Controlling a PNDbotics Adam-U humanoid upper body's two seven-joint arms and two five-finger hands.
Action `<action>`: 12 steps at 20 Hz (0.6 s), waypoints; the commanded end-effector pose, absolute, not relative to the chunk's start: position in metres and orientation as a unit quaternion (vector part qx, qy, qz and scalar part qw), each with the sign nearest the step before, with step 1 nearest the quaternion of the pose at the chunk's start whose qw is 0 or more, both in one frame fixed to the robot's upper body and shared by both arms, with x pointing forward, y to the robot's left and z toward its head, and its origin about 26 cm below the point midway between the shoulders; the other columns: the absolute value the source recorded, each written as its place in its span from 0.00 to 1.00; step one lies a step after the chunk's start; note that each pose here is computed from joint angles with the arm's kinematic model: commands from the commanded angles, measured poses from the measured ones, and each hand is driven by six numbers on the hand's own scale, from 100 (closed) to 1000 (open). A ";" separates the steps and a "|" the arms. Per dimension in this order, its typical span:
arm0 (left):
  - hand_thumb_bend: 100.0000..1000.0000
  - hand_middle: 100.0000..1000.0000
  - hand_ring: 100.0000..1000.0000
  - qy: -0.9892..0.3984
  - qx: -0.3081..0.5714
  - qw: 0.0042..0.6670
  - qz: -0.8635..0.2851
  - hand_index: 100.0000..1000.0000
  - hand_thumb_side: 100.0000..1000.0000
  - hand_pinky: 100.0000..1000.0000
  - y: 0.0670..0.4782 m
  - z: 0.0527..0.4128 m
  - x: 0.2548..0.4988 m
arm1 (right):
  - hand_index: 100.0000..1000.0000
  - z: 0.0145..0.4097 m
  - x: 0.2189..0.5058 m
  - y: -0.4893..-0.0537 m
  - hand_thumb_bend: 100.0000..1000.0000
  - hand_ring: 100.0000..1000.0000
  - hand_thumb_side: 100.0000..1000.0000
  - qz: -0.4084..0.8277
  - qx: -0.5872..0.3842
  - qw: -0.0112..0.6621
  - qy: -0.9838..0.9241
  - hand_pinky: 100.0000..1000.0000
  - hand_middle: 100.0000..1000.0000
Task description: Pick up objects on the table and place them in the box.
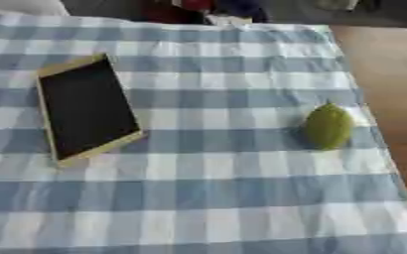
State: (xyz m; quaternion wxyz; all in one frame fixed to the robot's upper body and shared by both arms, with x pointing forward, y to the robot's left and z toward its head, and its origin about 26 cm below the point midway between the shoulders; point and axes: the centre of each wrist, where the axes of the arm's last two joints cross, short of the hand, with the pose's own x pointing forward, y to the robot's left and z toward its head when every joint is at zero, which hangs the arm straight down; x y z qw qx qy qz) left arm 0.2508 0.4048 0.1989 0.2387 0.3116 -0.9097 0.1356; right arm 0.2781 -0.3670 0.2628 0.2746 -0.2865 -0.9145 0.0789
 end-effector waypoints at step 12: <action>0.02 0.69 0.46 -0.912 0.323 0.222 0.122 0.83 0.42 0.64 0.408 0.210 0.246 | 0.81 0.270 0.274 -0.376 0.00 0.71 0.31 0.158 -0.338 0.274 -0.886 0.78 0.69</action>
